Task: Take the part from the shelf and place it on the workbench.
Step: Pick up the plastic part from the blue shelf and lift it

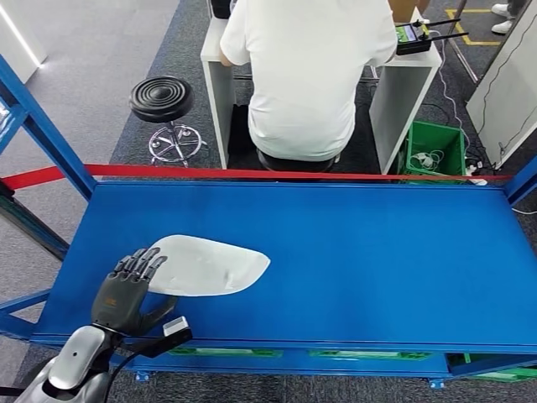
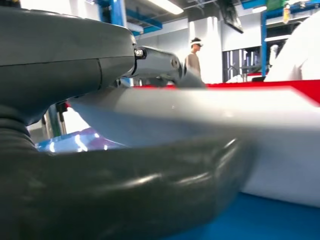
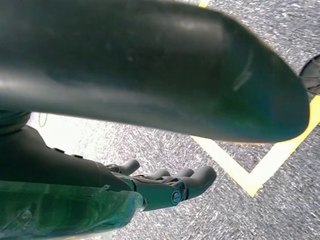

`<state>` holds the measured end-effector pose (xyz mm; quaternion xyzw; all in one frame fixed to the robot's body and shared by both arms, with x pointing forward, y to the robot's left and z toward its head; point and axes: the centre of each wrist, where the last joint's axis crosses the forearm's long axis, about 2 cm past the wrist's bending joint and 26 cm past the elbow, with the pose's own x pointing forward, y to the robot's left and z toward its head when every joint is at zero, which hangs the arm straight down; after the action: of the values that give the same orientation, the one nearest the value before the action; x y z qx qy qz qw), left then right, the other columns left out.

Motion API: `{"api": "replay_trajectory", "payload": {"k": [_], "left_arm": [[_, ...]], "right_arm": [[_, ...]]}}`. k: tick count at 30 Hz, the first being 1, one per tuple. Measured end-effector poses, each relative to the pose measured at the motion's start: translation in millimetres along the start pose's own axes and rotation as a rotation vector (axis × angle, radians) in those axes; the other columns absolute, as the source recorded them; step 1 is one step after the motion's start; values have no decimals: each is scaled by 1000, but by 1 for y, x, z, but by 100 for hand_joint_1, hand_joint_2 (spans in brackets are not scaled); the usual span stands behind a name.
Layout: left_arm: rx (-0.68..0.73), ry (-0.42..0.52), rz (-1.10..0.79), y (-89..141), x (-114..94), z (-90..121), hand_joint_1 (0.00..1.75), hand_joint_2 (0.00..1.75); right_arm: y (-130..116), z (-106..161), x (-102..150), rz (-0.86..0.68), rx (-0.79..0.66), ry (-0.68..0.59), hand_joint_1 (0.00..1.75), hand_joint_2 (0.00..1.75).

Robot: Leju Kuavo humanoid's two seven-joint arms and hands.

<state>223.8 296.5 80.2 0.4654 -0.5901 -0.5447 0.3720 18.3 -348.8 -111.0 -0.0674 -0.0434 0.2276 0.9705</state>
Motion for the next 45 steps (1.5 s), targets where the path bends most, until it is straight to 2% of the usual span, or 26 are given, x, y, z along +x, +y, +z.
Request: {"api": "replay_trajectory", "payload": {"k": [10,13,16,19,20,21,23,24,34,45], "left_arm": [[-5,-34,-41,0,-10,1,175,175],[3,-39,-47,2,-11,-2,169,175],[8,-42,-51,3,-12,-3,151,175],[13,-43,-57,4,-13,-5,110,175],[13,-44,-57,4,-13,-5,117,175],[13,-46,-58,4,-13,-5,132,175],[13,-48,-61,4,-13,-5,172,175],[14,-49,-63,4,-13,-6,175,175],[10,-63,-78,5,-22,-5,175,175],[7,-66,-77,4,-22,-3,175,175]], "right_arm": [[1,0,2,0,4,-24,0,0],[1,0,2,0,5,-24,0,0],[2,0,2,0,8,-25,0,0],[2,0,2,0,8,-27,0,0],[3,0,2,1,9,-27,0,0],[3,0,2,1,10,-27,0,0],[3,0,2,1,11,-29,0,0],[3,0,3,1,11,-30,0,0],[3,0,5,4,11,-46,0,0],[4,0,4,4,11,-46,0,0]]}}
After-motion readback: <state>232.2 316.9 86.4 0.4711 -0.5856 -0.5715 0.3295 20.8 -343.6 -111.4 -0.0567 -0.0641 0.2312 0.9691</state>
